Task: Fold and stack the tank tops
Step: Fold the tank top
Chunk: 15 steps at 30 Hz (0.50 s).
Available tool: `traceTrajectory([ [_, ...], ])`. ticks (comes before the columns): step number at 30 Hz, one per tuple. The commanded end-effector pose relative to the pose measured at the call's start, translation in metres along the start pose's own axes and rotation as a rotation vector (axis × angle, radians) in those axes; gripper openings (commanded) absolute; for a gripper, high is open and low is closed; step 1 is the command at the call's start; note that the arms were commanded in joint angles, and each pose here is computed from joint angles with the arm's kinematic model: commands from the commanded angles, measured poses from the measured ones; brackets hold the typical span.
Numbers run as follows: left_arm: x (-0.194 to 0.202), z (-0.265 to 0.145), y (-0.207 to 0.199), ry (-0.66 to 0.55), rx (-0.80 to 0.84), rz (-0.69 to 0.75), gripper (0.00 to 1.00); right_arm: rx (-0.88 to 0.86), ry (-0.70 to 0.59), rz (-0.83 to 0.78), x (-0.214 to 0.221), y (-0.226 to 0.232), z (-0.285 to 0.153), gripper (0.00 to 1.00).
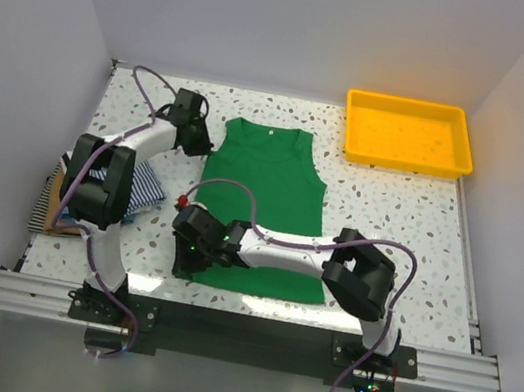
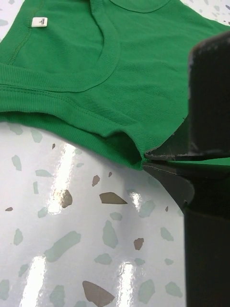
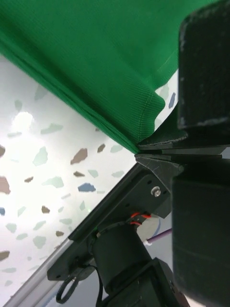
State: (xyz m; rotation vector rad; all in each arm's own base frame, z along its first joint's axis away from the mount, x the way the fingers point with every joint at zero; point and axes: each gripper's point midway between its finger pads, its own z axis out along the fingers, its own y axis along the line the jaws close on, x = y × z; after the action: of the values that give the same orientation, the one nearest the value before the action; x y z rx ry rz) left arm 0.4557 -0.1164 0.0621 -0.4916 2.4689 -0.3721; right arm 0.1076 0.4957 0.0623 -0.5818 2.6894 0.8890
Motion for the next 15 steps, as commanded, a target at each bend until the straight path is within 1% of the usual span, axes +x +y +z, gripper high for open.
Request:
traceTrajectory([
  [1, -0.02, -0.004, -0.029, -0.053, 0.086, 0.009, 0.0, -0.07, -0.025, 0.035, -0.005, 0.008, -0.026, 0.0],
  [3, -0.02, -0.006, -0.038, -0.053, 0.106, 0.007, 0.0, -0.079, -0.059, 0.05, -0.012, 0.004, -0.041, 0.0],
  [5, -0.017, -0.007, -0.053, -0.051, 0.127, 0.021, 0.0, -0.046, -0.069, 0.068, -0.008, -0.015, -0.045, 0.0],
  [6, -0.015, -0.007, -0.058, -0.048, 0.133, 0.024, 0.0, -0.061, -0.087, 0.078, -0.01, -0.013, -0.055, 0.0],
  [8, -0.01, -0.004, -0.071, -0.038, 0.15, 0.034, 0.0, -0.031, -0.091, 0.098, -0.002, -0.033, -0.056, 0.0],
  [15, 0.011, 0.007, -0.103, -0.004, 0.178, 0.067, 0.0, 0.021, -0.138, 0.159, 0.01, -0.068, -0.075, 0.0],
])
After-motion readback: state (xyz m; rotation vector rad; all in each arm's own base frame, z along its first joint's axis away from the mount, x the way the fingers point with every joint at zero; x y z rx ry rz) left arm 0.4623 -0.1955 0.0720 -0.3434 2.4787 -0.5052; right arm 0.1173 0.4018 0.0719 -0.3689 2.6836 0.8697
